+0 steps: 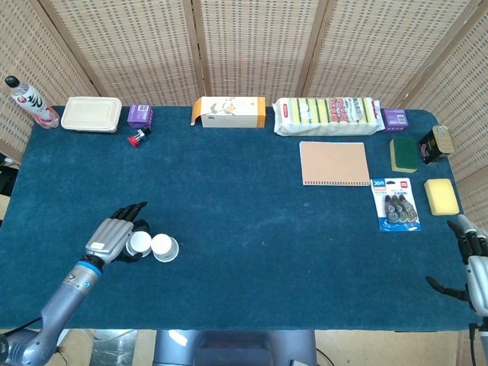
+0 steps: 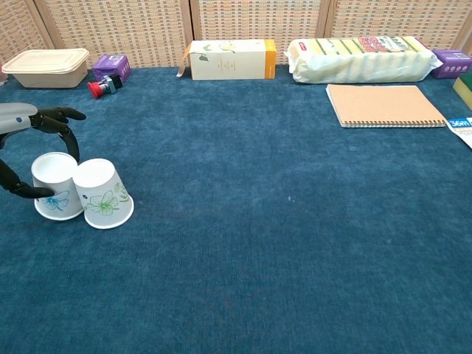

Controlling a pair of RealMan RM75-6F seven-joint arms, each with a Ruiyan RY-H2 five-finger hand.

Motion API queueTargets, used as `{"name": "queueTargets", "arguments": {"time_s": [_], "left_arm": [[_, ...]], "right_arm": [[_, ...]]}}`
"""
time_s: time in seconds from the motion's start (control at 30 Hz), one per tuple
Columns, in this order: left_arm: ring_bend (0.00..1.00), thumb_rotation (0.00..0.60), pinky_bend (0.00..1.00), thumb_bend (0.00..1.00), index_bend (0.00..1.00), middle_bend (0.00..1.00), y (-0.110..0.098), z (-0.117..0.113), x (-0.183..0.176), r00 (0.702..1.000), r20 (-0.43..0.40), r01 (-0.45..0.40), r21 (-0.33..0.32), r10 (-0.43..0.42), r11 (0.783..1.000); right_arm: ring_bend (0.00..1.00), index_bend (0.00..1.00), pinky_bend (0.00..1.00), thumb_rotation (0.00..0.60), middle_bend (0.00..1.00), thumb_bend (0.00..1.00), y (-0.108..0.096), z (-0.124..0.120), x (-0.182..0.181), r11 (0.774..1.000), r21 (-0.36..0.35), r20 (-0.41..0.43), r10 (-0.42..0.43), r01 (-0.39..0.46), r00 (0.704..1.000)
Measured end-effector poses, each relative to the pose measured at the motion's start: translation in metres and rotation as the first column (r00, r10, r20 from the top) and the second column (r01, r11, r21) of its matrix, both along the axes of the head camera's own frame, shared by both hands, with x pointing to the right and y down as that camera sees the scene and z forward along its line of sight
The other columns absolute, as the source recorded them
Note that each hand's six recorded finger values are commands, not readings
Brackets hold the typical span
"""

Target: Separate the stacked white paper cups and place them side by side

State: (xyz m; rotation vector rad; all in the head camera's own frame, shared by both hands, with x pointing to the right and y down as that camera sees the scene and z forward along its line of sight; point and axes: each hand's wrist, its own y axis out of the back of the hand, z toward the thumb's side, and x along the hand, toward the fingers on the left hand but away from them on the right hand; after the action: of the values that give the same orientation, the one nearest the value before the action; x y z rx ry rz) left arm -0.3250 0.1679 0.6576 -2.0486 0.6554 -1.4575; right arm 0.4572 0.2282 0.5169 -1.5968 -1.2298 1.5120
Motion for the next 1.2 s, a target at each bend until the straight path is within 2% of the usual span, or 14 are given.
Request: {"name": "queueTargets", "arguments": {"time_s": [0.07,0.2,0.3,0.5,0.67,0.83,0.97,1.1,1.2], "left_arm": [[0.00,0.600,0.09,0.21,0.36,0.00,0.000,-0.001,-0.002,1.000,0.000,0.003,-0.002,-0.003,1.000],[0.00,0.600,0.09,0.20,0.18,0.00,0.001,-0.003,-0.007,1.000,0.011,0.010,-0.006,-0.010,1.000],[0.00,0.600,0.09,0.20,0.09,0.00,0.002,-0.004,-0.010,1.000,0.020,0.013,-0.012,-0.013,1.000],[0.00,0.600,0.09,0.19,0.01,0.00,0.002,-0.007,-0.014,0.999,0.010,0.030,-0.011,-0.030,0.999],[0.00,0.600,0.09,0.18,0.00,0.00,-0.001,-0.018,-0.021,0.998,-0.014,0.053,0.019,-0.053,0.998],[0.00,0.600,0.09,0.15,0.00,0.00,-0.001,-0.034,-0.039,0.998,-0.005,0.070,0.096,-0.070,0.993],[0.00,0.600,0.08,0.13,0.00,0.00,-0.001,-0.046,-0.060,0.993,0.067,0.080,0.221,-0.097,0.972],[0.00,0.600,0.08,0.13,0.00,0.00,0.015,-0.064,-0.085,0.981,0.120,0.104,0.336,-0.152,0.936],[0.00,0.600,0.08,0.13,0.00,0.00,0.032,-0.072,-0.097,0.977,0.119,0.127,0.349,-0.179,0.928]], "right_arm": [[0.00,0.02,0.00,0.600,0.00,0.18,0.000,0.000,0.000,1.000,0.000,0.000,0.000,0.000,1.000],[0.00,0.02,0.00,0.600,0.00,0.18,0.000,0.000,0.000,1.000,-0.001,0.001,-0.001,0.001,1.000],[0.00,0.02,0.00,0.600,0.00,0.18,0.000,0.000,-0.001,1.000,-0.001,0.001,-0.002,0.002,1.000],[0.00,0.02,0.00,0.600,0.00,0.18,0.000,0.000,-0.001,1.000,-0.002,0.000,-0.001,0.001,1.000],[0.00,0.02,0.00,0.600,0.00,0.18,0.000,0.000,-0.001,1.000,-0.003,0.002,-0.001,0.001,1.000],[0.00,0.02,0.00,0.600,0.00,0.18,0.000,-0.001,0.000,1.000,0.005,-0.004,0.002,-0.002,1.000],[0.00,0.02,0.00,0.600,0.00,0.18,0.000,-0.004,0.002,1.000,0.022,-0.011,0.008,-0.008,1.000],[0.00,0.02,0.00,0.600,0.00,0.18,0.001,-0.005,0.005,0.999,0.030,-0.025,0.016,-0.015,1.000],[0.00,0.02,0.00,0.600,0.00,0.18,0.001,-0.004,0.005,1.000,0.027,-0.032,0.017,-0.016,0.999]]}}
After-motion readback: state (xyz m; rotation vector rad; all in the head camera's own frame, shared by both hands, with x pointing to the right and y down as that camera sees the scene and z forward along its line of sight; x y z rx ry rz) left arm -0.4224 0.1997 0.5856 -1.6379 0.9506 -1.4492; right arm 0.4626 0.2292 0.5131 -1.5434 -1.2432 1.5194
